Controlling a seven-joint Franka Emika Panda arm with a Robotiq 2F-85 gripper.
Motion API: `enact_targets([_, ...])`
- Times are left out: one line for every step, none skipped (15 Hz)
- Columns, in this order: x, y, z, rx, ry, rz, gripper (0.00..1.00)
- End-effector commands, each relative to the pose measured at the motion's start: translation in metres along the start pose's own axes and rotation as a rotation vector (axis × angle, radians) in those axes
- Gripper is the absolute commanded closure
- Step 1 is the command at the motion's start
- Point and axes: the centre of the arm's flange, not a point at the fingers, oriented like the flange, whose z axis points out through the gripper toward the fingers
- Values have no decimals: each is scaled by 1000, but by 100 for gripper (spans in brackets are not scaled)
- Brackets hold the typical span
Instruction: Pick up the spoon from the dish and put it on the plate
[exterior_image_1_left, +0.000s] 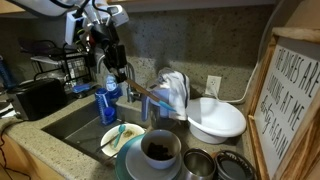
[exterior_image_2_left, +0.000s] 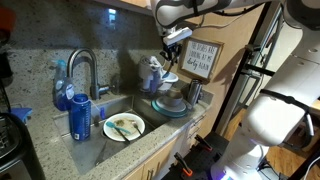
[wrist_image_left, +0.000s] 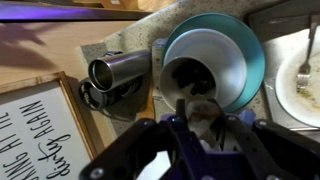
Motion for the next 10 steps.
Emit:
enact_targets([9, -1, -36, 114, -27, -66, 92])
enact_targets([14, -3, -43, 151, -49, -87, 92])
enact_targets([18, -2, -47, 184, -77, -110, 92])
enact_targets([25, -3, -50, 207, -124, -135, 92])
enact_targets([30, -2, -51, 226, -165, -150, 93])
enact_targets([36, 0, -49, 234, -221, -168, 93])
enact_targets([40, 4, -45, 229, -275, -174, 93])
enact_targets([44, 8, -40, 208, -332, -169, 93])
enact_targets([46, 11, -31, 179, -385, -156, 93])
enact_targets([44, 13, -30, 182, -386, -155, 93])
